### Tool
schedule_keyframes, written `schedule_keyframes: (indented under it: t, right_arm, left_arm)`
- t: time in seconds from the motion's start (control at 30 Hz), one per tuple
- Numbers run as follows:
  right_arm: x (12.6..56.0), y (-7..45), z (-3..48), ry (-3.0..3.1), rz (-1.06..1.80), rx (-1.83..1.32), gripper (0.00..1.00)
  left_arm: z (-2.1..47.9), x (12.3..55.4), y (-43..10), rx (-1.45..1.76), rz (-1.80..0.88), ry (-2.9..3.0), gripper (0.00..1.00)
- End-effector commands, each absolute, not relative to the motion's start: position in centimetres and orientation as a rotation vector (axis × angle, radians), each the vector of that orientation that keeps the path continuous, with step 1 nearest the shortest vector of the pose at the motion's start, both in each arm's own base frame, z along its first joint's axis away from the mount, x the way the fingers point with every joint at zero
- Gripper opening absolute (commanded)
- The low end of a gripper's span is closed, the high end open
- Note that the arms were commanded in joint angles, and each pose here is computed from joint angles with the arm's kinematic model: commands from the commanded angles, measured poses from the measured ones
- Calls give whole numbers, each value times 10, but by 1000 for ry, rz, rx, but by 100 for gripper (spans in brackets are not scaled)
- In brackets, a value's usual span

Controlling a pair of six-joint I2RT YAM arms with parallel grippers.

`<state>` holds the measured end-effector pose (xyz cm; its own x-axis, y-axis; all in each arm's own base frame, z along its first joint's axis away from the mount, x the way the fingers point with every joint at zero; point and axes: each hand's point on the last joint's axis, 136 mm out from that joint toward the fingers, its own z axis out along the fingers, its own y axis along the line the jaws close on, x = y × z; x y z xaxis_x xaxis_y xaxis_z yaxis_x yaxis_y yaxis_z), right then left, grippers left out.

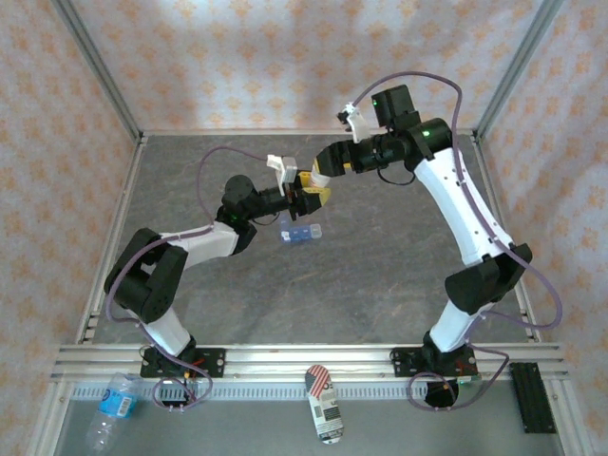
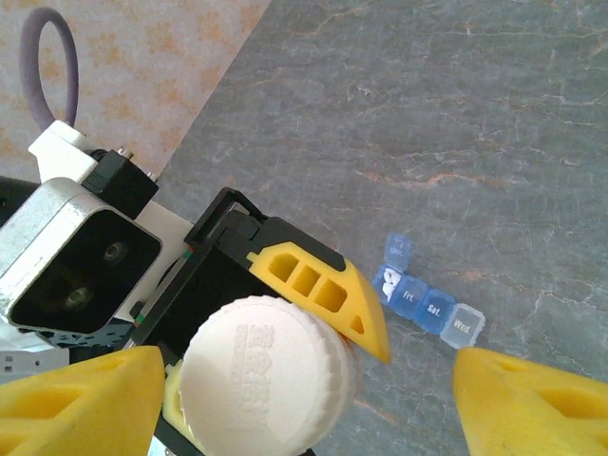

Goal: Sort the pills into containers

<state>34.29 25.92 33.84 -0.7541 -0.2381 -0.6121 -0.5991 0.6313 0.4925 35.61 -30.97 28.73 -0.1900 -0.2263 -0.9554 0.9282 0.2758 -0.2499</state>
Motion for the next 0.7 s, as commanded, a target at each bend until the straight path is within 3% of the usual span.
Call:
schedule_keyframes:
  t: [0.0, 0.43, 0.67]
  right_arm:
    - [342, 260, 342, 2350, 929, -695, 76]
    - [341, 270, 335, 2384, 929, -732, 66]
    - [340, 268, 332, 2398, 917, -726, 42]
  left_arm:
    - [303, 354, -312, 756, -1233, 1281, 0]
    - [301, 356, -314, 755, -1240, 1287, 0]
    - [301, 357, -313, 749, -1236, 1287, 0]
